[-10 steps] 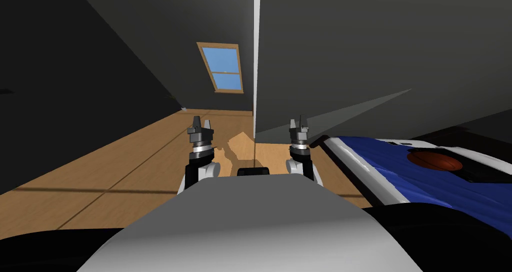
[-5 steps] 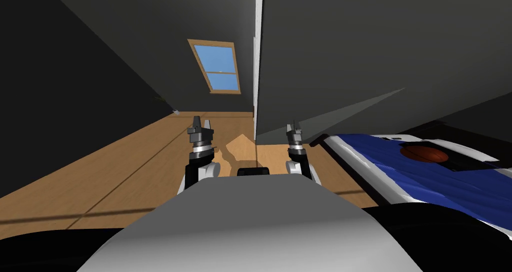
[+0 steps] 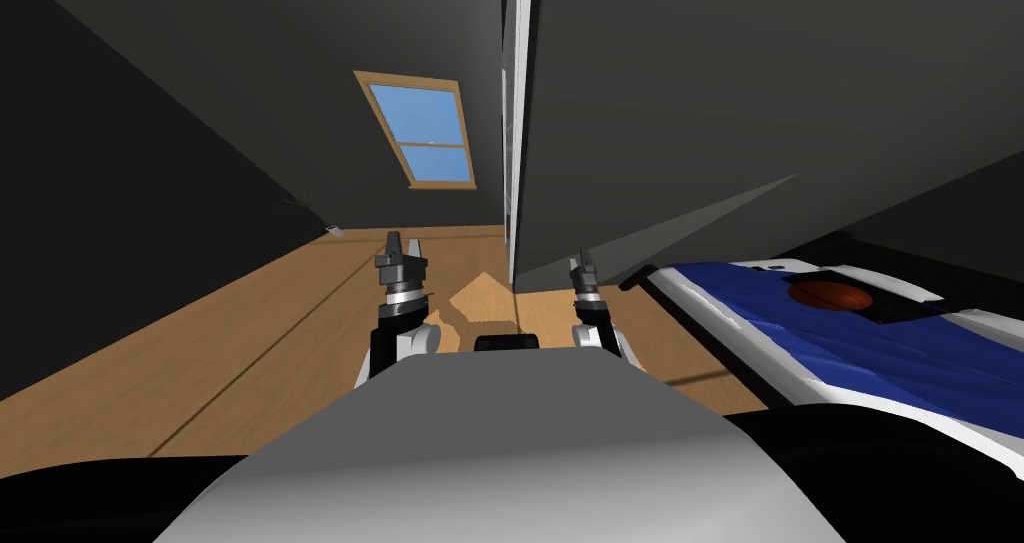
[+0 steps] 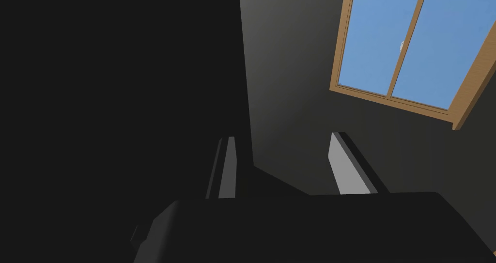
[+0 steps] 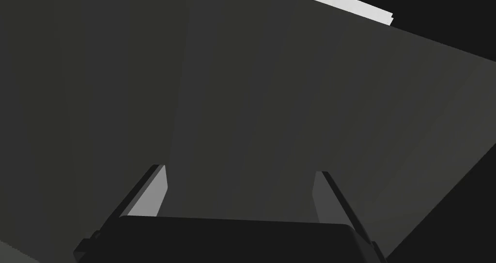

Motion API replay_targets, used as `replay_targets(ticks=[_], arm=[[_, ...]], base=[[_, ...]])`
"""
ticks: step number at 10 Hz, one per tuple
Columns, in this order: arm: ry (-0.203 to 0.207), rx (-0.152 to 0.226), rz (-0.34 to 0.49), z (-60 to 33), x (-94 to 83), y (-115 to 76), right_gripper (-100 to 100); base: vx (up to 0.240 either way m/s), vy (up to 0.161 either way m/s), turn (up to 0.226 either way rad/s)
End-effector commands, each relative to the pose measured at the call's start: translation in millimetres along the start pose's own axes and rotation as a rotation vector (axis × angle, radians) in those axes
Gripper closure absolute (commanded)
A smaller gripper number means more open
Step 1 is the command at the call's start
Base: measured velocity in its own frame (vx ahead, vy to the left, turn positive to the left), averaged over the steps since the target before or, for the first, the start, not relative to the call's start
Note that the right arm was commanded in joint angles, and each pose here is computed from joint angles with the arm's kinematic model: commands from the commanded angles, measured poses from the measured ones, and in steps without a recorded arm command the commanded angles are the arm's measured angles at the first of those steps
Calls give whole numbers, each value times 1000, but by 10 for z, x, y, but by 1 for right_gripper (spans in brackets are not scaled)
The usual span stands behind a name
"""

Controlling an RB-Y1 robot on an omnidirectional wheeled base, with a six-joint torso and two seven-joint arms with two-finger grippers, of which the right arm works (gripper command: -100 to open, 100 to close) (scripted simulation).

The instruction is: Push the door open

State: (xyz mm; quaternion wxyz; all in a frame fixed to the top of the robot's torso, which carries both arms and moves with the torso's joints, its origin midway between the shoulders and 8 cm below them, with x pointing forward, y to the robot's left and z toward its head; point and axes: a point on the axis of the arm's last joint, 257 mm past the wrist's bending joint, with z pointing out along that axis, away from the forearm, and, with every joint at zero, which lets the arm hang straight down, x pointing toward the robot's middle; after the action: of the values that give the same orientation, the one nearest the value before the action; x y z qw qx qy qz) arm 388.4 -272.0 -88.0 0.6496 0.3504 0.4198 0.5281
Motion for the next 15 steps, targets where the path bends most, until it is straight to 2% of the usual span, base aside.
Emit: replay_targets(ticks=[1,7,8,15], arm=[[1,62,12,-66,-10,-232,-100],[-7,268,47,-345,-75,-994,-100],[-11,311,54,-421,-91,-1148,-100],[-42,526,94,-878,-184,-1881,-100]], base=[[154,188,-174],[160,184,-137],[147,200,-171],[133,166,-128]])
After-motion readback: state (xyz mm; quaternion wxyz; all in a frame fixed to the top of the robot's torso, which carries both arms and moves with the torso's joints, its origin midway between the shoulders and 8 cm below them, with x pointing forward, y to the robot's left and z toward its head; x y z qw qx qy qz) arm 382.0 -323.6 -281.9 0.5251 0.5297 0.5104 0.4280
